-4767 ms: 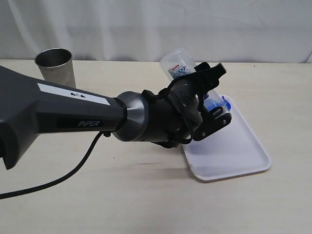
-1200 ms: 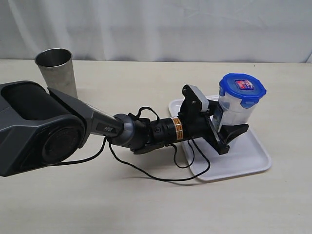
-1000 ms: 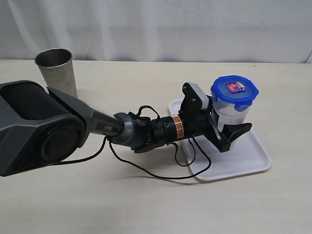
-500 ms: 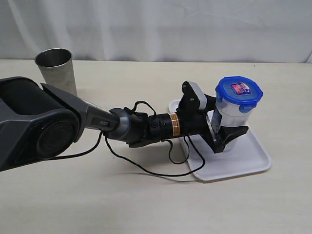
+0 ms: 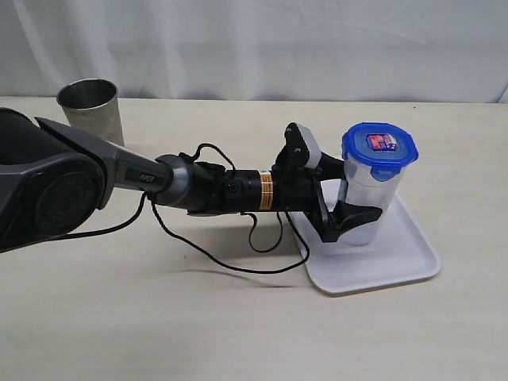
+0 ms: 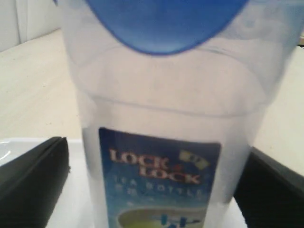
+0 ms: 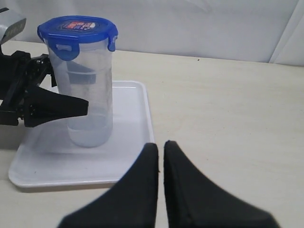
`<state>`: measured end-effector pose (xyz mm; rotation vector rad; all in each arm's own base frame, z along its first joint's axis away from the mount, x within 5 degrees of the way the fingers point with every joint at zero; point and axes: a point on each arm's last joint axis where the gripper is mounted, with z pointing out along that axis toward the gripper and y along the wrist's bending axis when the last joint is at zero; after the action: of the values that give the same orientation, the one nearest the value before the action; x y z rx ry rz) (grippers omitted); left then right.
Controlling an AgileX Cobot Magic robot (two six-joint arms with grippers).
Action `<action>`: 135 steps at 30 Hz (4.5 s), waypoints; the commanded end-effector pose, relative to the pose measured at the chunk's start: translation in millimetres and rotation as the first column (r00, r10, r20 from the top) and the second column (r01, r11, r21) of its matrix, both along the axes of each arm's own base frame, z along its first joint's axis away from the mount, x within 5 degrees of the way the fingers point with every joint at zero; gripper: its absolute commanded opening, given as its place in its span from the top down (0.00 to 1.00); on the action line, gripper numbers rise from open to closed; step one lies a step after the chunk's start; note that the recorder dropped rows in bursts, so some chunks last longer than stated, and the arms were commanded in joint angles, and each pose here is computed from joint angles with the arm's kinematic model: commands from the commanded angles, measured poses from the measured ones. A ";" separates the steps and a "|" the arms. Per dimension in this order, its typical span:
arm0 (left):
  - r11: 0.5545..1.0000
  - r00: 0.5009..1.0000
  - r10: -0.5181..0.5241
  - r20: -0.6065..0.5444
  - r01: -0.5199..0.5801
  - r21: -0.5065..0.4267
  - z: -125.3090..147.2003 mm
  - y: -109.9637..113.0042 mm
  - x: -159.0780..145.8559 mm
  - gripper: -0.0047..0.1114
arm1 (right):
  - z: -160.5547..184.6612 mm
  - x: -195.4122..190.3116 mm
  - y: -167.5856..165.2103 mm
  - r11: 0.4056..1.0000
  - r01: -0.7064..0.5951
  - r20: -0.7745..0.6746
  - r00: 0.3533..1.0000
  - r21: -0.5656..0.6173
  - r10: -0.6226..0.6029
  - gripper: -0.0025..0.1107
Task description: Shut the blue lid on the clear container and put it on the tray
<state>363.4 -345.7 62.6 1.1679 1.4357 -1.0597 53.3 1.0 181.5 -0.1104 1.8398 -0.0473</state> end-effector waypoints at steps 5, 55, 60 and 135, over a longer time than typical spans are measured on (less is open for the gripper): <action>0.996 0.998 -0.053 -0.018 0.054 0.068 0.1 15.9 7.4 0.24 | -0.2 -0.1 -0.4 1.000 0.004 0.005 1.000 -0.010 -0.003 0.94; 0.725 0.807 0.559 0.189 -0.586 0.361 211.4 180.3 -85.6 0.96 | -0.2 -0.1 -0.4 1.000 0.004 0.005 1.000 -0.010 -0.003 0.94; 0.712 0.773 0.595 0.220 -0.634 0.302 229.9 200.0 -116.0 0.96 | -0.2 -0.1 -0.4 1.000 0.004 0.005 1.000 -0.010 -0.003 0.94; 0.793 0.668 0.609 0.428 -0.535 -0.293 281.8 296.7 -322.5 0.96 | -0.2 -0.1 -0.4 1.000 0.004 0.005 1.000 -0.010 -0.003 0.94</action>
<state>41.2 -49.6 344.4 0.7411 1.1462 -0.3264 53.3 1.0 181.5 -0.1104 1.8398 -0.0473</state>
